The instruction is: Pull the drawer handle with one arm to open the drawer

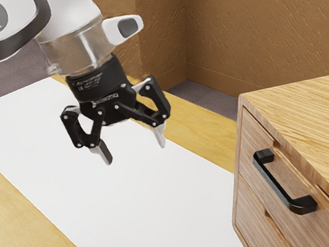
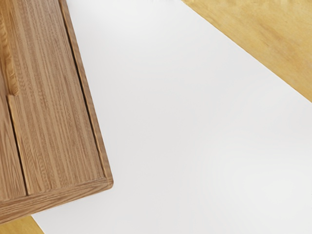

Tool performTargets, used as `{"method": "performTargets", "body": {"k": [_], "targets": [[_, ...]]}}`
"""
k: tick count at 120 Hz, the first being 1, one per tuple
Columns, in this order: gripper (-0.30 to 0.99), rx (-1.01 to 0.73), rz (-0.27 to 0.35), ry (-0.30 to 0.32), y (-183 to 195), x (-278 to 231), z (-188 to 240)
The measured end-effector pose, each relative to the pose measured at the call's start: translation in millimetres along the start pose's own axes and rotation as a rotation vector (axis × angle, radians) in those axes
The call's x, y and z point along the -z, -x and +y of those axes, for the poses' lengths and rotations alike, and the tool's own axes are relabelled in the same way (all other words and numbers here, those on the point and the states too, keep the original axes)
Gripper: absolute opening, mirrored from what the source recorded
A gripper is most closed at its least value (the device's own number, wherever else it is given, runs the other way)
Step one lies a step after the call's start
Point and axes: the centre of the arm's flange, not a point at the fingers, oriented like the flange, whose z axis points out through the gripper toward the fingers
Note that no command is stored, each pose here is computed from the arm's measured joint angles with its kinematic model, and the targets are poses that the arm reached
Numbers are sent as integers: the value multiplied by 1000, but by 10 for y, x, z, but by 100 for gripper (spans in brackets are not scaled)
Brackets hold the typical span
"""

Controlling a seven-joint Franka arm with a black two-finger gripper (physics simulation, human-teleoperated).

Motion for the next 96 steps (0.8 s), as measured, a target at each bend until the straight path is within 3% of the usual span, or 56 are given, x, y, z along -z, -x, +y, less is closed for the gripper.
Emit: {"method": "performTargets", "body": {"k": [28,50,64,76,96], "targets": [[67,214,96,-51,315,-242,153],[67,347,119,-45,388,-287,206],[67,345,128,-47,733,-398,400],[67,340,142,-30,960,-419,577],[66,390,176,37,867,-305,755]]}}
